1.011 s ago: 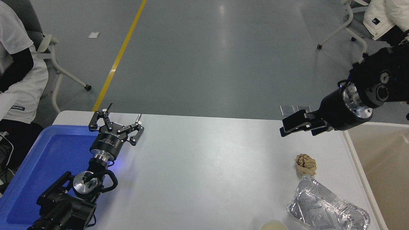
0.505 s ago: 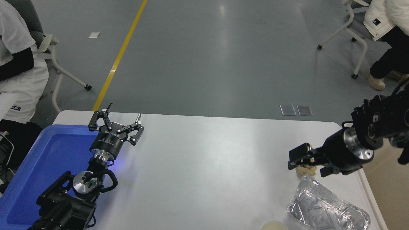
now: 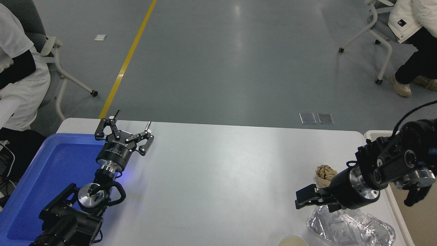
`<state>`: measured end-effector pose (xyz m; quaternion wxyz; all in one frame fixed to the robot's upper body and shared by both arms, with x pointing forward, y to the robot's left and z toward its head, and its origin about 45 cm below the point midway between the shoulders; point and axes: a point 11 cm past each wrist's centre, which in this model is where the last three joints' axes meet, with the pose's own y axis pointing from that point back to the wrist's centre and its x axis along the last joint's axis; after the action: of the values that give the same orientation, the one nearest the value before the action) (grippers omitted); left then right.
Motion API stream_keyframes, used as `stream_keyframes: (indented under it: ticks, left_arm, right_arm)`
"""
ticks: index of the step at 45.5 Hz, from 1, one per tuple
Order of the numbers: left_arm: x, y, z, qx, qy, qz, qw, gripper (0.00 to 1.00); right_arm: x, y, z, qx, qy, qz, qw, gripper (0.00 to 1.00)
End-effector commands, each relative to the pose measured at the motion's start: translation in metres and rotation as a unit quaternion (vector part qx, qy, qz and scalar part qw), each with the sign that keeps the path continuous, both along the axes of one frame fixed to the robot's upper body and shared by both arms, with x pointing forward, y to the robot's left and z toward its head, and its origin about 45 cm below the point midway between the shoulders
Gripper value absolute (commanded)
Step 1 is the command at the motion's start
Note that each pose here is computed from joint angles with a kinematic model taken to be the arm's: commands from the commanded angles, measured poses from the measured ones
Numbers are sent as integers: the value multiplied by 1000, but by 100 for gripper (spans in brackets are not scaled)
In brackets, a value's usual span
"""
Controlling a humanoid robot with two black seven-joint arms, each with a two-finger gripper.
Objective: Pick up paper cup place in dustbin
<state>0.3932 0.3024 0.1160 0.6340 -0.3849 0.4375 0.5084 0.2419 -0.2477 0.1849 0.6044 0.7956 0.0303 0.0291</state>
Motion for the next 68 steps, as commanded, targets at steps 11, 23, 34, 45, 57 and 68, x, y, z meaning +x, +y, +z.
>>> stream_keyframes:
  ticks: [11,23,34,45,57,68]
  left_arm:
    - [0,0,0,0,0,0,1000,99]
    - [0,0,0,0,0,0,1000,99]
    - [0,0,0,0,0,0,1000,99]
    - [0,0,0,0,0,0,1000,99]
    - [0,0,0,0,0,0,1000,99]
    - [0,0,0,0,0,0,1000,99]
  right_arm:
    - [-28,17,-33,18,18,41,999,100]
    - [-33,12,-51,24,-17,34,999,100]
    - [-46,6,-61,29,-16,56,998,98]
    - [-56,2,-73,32,-18,62,997,98]
    - [-54,-2,-83,34,-52,62,996,83]
    - [-55,-21,-83,12,-64,88,994,0]
